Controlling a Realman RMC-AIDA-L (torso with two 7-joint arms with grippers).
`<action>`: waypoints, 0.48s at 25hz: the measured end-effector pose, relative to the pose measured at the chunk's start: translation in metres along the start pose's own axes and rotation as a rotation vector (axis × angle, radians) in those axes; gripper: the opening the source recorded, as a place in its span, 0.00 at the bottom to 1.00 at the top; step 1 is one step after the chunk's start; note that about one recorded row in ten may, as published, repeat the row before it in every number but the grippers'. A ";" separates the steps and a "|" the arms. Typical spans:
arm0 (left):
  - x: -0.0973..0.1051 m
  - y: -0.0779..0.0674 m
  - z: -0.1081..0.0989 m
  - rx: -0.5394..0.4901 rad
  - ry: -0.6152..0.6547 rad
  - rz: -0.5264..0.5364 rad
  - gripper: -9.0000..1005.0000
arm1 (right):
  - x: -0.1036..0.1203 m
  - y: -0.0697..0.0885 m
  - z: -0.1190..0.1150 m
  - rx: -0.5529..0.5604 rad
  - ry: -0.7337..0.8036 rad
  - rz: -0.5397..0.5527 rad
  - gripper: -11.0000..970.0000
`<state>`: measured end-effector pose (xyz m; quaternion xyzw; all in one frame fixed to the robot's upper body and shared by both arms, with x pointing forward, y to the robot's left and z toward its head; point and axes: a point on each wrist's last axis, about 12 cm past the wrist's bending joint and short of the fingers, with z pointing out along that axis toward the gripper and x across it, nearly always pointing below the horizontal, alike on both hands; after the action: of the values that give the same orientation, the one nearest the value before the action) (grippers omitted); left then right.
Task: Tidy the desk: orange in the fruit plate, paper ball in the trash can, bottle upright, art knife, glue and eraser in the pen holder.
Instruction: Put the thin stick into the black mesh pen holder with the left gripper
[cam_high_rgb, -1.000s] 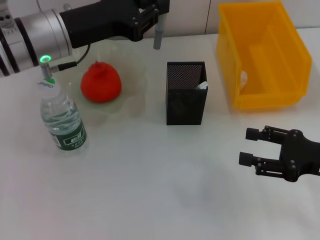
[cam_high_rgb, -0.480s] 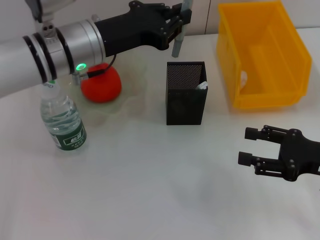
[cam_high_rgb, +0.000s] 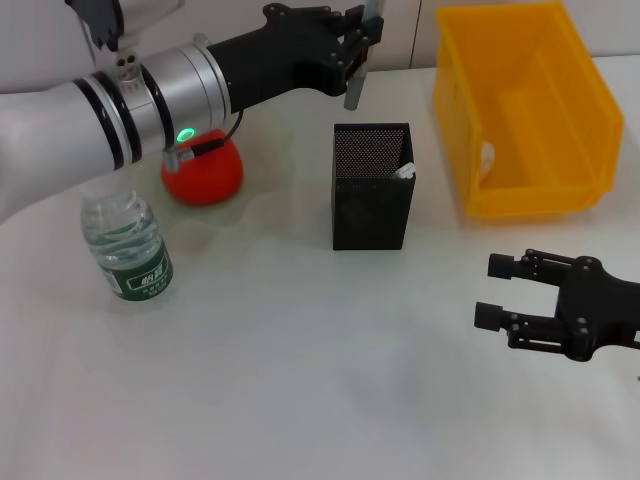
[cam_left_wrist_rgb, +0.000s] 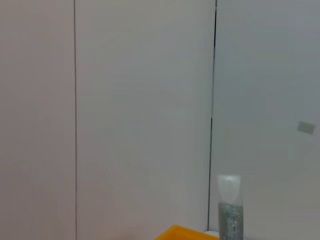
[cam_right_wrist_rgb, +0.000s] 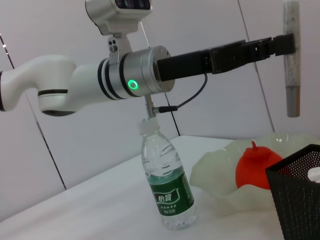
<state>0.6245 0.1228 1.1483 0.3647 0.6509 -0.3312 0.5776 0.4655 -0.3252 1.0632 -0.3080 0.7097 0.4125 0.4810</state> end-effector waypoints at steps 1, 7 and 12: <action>0.000 0.000 0.000 0.000 0.000 0.000 0.15 | 0.000 0.000 0.000 0.000 0.000 0.000 0.78; 0.009 -0.007 0.003 -0.024 -0.011 -0.023 0.15 | 0.000 0.000 0.001 -0.003 0.000 0.000 0.78; 0.016 -0.011 0.004 -0.028 -0.005 -0.047 0.15 | 0.000 0.000 0.001 0.000 0.001 0.001 0.78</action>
<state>0.6157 0.1150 1.1325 0.3402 0.6626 -0.3363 0.5763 0.4661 -0.3239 1.0627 -0.3080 0.7100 0.4127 0.4804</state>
